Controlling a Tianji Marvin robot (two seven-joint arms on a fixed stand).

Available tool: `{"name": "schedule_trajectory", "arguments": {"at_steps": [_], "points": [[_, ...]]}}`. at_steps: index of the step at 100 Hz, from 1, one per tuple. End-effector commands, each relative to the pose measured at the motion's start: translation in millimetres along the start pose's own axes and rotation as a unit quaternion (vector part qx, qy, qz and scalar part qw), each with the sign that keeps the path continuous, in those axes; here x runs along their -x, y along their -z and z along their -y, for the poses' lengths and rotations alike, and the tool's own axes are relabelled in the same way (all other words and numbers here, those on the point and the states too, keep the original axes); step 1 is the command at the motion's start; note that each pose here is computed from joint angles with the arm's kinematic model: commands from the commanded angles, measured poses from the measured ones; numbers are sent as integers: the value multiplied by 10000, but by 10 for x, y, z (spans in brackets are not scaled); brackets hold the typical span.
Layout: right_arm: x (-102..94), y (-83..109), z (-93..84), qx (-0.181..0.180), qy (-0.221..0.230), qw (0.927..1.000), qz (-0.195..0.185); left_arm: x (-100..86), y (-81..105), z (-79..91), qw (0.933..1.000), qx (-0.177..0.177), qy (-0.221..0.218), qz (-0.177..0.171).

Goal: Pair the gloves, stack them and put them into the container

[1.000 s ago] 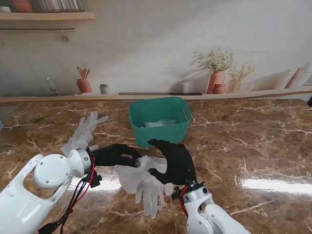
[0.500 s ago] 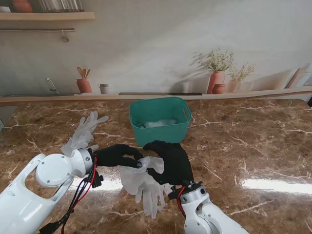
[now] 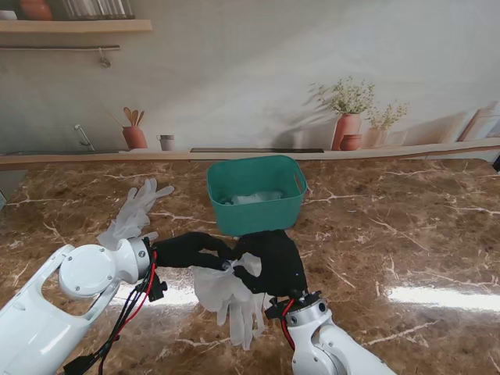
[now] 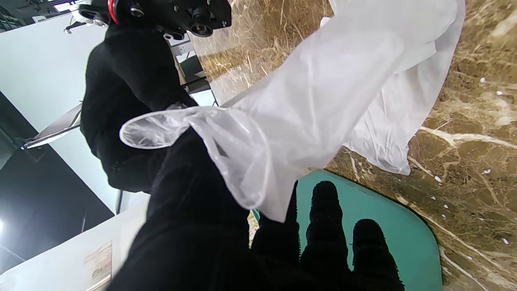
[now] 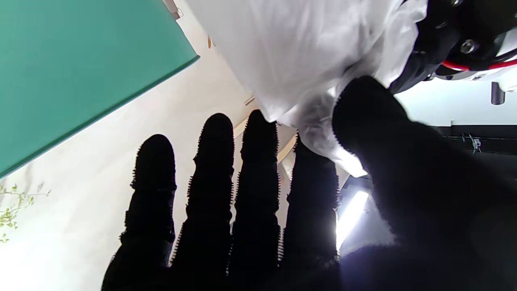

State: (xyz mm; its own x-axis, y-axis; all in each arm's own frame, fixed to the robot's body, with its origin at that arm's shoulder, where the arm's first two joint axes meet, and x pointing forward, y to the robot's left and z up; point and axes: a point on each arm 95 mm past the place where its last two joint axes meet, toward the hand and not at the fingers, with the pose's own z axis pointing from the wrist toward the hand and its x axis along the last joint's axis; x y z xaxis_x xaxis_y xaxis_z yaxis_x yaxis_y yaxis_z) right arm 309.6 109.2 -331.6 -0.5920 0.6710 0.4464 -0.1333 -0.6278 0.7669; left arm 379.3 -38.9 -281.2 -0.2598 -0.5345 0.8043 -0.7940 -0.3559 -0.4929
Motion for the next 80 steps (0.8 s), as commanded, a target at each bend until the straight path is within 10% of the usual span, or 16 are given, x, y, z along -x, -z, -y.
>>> {"name": "schedule_trajectory", "arguments": {"at_steps": [1,43,80], "points": [[-5,18,24,-95,11,10000,3,24,-4,-20,10000,61,48,-19],[-2,16,-191,207,-410,9974,554,131,128,30,9955,-336,759,-451],[-3,-11,-327,227,-766,9909,1084,93,189,-43,9924,-802,7,-932]]}}
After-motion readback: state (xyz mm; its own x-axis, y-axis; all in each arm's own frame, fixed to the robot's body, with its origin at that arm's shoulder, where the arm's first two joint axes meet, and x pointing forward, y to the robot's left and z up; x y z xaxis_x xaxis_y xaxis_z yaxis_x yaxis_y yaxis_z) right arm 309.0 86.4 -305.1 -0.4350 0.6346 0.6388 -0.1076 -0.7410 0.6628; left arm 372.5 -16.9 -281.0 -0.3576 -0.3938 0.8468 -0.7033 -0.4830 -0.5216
